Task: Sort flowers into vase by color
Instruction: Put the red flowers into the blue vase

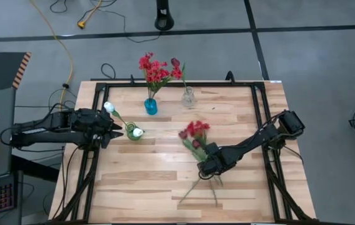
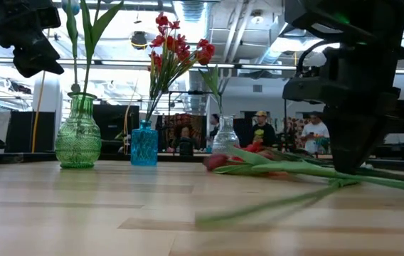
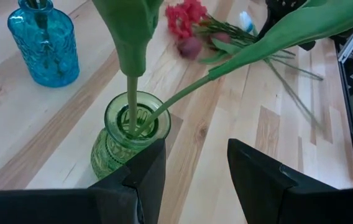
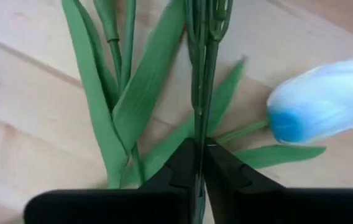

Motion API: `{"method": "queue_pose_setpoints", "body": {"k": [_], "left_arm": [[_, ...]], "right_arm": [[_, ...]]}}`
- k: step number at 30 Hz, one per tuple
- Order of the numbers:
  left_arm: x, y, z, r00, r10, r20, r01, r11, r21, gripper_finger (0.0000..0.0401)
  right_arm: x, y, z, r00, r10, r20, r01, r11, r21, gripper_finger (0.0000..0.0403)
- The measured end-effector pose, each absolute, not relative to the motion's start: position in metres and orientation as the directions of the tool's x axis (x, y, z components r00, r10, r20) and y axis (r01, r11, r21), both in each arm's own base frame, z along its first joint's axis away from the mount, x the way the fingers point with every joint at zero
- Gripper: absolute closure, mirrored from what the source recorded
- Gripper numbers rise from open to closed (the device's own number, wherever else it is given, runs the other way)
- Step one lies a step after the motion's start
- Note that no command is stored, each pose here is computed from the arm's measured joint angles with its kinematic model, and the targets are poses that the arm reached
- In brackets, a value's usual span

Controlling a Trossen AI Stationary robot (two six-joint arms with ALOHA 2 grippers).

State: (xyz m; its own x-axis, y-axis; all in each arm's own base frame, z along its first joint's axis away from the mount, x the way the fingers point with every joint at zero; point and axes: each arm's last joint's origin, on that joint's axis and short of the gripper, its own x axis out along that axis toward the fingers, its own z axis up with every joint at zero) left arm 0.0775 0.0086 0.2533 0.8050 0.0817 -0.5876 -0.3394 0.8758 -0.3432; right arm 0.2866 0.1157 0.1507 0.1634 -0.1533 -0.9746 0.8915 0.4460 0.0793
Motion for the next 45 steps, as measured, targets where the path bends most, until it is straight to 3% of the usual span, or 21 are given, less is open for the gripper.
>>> {"method": "queue_pose_setpoints", "body": {"k": [14, 18, 32, 38, 45], "left_arm": [[0.078, 0.009, 0.253, 0.805, 0.082, -0.588, -0.339, 0.876, -0.343, 0.0241], [0.078, 0.009, 0.253, 0.805, 0.082, -0.587, -0.339, 0.876, -0.343, 0.0241], [0.078, 0.009, 0.253, 0.805, 0.082, -0.587, -0.339, 0.876, -0.343, 0.0241], [0.077, 0.009, 0.253, 0.804, 0.093, -0.588, -0.348, 0.875, -0.337, 0.0241], [0.077, 0.009, 0.253, 0.802, 0.105, -0.587, -0.356, 0.874, -0.331, 0.0241]], "right_arm": [[0.284, 0.115, 0.19, 0.102, -0.188, -0.977, 0.868, 0.496, -0.005, 0.0363], [0.283, 0.113, 0.2, 0.142, -0.242, -0.96, 0.861, 0.509, -0.001, 0.0364], [0.279, 0.11, 0.264, 0.544, -0.38, -0.748, 0.707, 0.688, 0.164, 0.0364], [0.282, 0.113, 0.29, 0.692, -0.482, -0.538, 0.617, 0.781, 0.095, 0.0364], [0.31, 0.1, 0.311, 0.795, -0.498, -0.346, 0.52, 0.854, -0.034, 0.0364]]}}
